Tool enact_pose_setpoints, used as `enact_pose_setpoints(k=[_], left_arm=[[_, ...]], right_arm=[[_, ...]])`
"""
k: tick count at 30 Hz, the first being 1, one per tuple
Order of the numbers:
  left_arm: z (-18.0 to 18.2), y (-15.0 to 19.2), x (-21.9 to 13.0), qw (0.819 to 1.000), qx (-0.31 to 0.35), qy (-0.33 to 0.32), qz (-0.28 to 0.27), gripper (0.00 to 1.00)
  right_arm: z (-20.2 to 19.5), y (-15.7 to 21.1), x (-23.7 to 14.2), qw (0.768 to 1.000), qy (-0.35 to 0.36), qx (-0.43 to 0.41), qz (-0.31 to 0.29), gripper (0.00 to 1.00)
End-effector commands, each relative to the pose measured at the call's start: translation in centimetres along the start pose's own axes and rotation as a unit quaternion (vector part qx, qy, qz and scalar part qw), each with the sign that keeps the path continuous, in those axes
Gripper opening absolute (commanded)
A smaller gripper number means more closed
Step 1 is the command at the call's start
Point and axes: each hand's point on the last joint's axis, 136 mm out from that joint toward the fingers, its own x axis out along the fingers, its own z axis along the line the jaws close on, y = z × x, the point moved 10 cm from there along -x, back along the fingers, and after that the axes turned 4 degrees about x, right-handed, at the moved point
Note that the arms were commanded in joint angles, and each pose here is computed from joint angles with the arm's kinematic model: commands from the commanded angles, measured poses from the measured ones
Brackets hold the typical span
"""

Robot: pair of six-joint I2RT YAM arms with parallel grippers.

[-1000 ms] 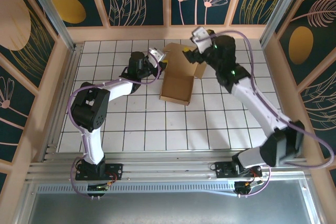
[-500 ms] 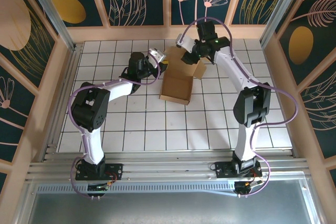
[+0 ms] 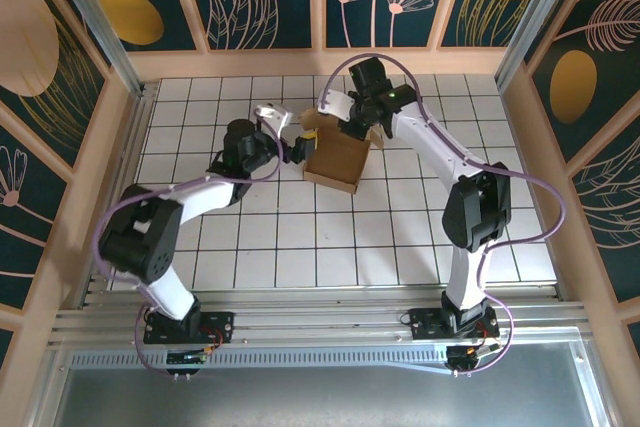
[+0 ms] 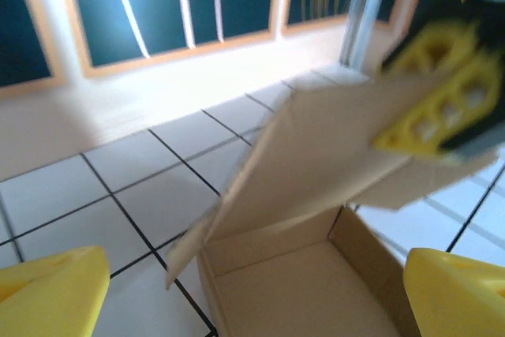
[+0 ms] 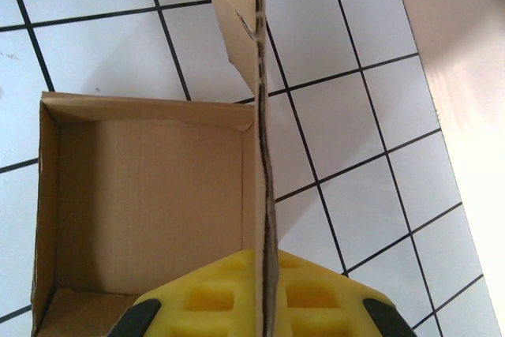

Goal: Fold the paper box

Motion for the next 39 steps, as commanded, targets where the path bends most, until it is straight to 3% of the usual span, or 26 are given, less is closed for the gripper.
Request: enact_pose_setpoints(k=[1,8,11,17,22,29,32,39], left_arm=[[1.2,-3.3,-1.7,0.989,-0.122,-0.081,-0.008,0.92],[7.5,-1.9,-0.1,0.932,-0.312,-0.154,0.098,0.61],[9.4,0.3,2.9,0.923,-0.316,-0.159,0.151,0.51],[11.6,4.5,8.3,0.907,-0.324,-0.139,0.232,0.47],[11.4,5.1,9.7,0.912,-0.335,-0.072,0.224,0.38],[11.6,3.7,9.6,0.920,-0.326,-0.068,0.209,0.29],[10.7,3.2,9.1,0.919,-0.347,-0.019,0.188,0.28],[9.5,3.6,8.2,0.914,-0.358,0.029,0.188,0.26]], right_arm=[[-0.2,-0.7,-2.2,0.999,0.036,-0.021,-0.013,0.03],[-1.0,-0.7,-2.0,0.999,0.008,-0.013,-0.036,0.03],[-1.9,-0.8,-1.7,0.999,-0.019,-0.004,-0.043,0.02],[-3.2,-0.8,-1.3,0.997,-0.043,0.009,-0.060,0.02],[-3.2,-0.6,-0.7,0.997,-0.048,0.010,-0.055,0.02],[-3.3,-0.3,0.0,0.997,-0.058,0.013,-0.048,0.01],[-3.4,-0.2,0.6,0.997,-0.057,0.015,-0.040,0.01],[-3.1,-0.4,1.5,0.998,-0.052,0.008,-0.023,0.01]])
